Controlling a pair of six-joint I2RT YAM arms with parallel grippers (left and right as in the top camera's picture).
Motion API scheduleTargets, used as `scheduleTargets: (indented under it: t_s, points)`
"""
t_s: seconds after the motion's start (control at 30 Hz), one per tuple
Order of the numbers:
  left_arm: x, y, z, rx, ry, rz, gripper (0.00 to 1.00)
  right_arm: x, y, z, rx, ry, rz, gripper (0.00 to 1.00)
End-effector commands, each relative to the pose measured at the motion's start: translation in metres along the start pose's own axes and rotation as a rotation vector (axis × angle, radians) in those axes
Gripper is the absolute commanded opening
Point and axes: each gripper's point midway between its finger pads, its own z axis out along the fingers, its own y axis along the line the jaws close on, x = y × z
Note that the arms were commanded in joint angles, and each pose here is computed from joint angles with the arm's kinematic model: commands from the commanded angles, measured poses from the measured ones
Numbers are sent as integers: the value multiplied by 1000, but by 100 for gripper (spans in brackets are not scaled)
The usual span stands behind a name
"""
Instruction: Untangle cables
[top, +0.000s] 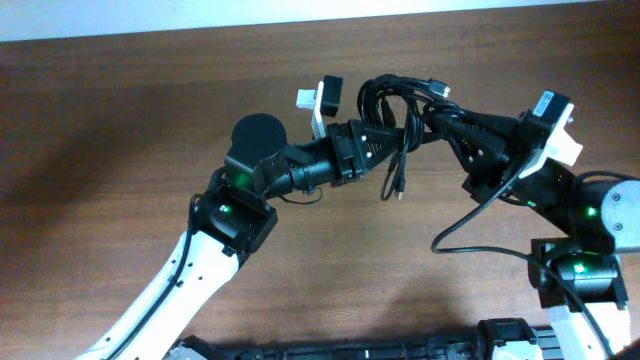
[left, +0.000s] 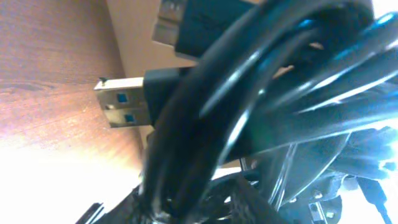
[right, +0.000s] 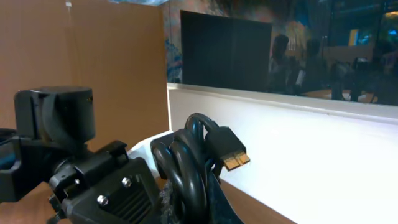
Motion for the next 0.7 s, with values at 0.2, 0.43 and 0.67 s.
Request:
scheduleTargets:
  t_s: [0.2, 0.43, 0.67]
  points:
    - [-20, -10, 4, 34, -101, 114, 0, -4, 31, -3, -150, 20, -51, 4]
    - [-19, -17, 3, 33, -108, 661, 0, 14, 22, -3, -127, 79, -11, 58]
    - [-23, 11, 3, -103, -88, 1001, 0, 22, 3, -10, -57, 108, -46, 61]
